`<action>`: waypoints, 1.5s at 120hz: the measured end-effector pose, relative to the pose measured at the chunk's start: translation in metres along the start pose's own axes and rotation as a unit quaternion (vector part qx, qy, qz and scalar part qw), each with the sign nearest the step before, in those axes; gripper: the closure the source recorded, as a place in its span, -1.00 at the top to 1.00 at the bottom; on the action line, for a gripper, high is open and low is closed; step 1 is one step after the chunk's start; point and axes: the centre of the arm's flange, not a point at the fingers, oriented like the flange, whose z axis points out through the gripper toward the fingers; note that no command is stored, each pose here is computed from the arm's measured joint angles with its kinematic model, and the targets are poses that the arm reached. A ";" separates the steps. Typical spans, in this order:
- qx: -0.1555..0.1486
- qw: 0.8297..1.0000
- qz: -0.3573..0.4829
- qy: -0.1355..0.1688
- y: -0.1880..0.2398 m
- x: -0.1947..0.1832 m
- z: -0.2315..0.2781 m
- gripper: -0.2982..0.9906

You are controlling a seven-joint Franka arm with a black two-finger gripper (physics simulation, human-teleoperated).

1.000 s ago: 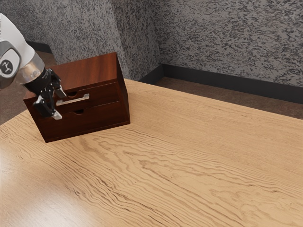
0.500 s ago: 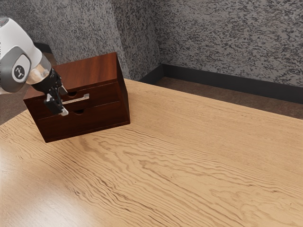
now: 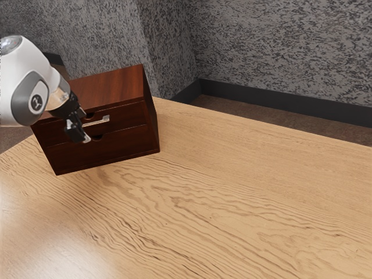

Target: Pull the drawer handle with one arm to open the drawer

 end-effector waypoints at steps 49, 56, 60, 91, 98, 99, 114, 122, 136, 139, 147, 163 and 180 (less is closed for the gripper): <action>-0.022 1.000 -0.006 -0.004 0.004 -0.009 0.014 0.50; -0.026 1.000 -0.008 -0.005 0.005 -0.008 0.014 0.50; -0.027 1.000 -0.009 -0.005 0.006 -0.007 0.014 0.50; -0.025 1.000 -0.018 0.004 0.008 0.003 0.029 0.50; -0.025 0.999 -0.019 0.004 0.007 0.003 0.033 0.50; -0.025 0.999 -0.018 0.004 0.007 0.003 0.034 0.50; -0.028 0.999 -0.018 0.002 0.006 0.000 0.035 0.50; -0.030 0.999 -0.017 0.001 0.006 -0.001 0.035 0.50; -0.031 0.999 -0.019 0.003 0.008 -0.001 0.038 0.50; -0.031 0.999 -0.019 0.003 0.008 0.000 0.039 0.50; -0.030 0.999 -0.021 0.005 0.009 0.001 0.041 0.50; -0.025 0.999 -0.021 0.008 0.007 0.002 0.049 0.50; -0.024 0.999 -0.022 0.009 0.006 0.002 0.052 0.50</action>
